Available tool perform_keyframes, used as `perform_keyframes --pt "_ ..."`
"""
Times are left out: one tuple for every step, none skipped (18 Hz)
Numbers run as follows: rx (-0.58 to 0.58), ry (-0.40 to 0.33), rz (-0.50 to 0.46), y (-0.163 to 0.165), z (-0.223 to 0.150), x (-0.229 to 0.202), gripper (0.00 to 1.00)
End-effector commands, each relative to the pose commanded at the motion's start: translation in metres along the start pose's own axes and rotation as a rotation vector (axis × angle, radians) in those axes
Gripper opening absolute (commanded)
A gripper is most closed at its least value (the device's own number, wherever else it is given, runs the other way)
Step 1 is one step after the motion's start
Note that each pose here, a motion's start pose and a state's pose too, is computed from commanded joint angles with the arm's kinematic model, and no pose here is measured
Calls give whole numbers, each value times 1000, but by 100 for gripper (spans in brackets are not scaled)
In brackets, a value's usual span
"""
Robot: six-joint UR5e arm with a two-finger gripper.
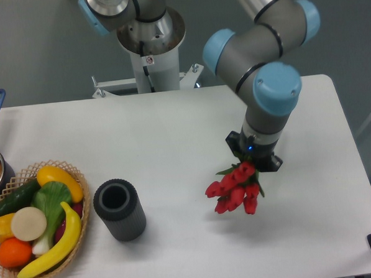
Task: Place the flowers on the table
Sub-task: 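Lower the held red tulip bunch toward the table surface, then open the gripper to release the tulips onto the table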
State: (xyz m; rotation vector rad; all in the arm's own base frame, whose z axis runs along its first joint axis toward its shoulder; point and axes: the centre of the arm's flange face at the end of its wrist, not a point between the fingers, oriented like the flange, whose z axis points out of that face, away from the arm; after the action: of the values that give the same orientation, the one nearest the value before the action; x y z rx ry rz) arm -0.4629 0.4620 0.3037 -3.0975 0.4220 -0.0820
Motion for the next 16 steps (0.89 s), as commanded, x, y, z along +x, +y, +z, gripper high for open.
perform_keyframes --pt "0 6 0 0 3 1 24" --pt "-2 11 0 1 6 3 31" --pt "1 4 0 1 6 2 38" --pt "4 -7 -1 1 7 2 51" --pt "8 -21 -1 1 10 1 82" --pt "9 -32 -2 0 15 1 100" --pt "12 -43 -9 0 17 1 100" --pt "14 -48 -18 0 19 2 100" --pt "15 -50 -23 1 19 3 100" --pt "17 -51 -23 1 18 3 100" --pt "17 -52 -23 1 18 3 100" --pt "19 -55 -22 0 16 3 100" --pt "22 -63 -22 0 14 2 100" --pt "28 -84 -23 0 9 0 100" --pt "37 -110 -25 3 1 -4 100" --pt "39 -117 -26 8 -2 -6 100"
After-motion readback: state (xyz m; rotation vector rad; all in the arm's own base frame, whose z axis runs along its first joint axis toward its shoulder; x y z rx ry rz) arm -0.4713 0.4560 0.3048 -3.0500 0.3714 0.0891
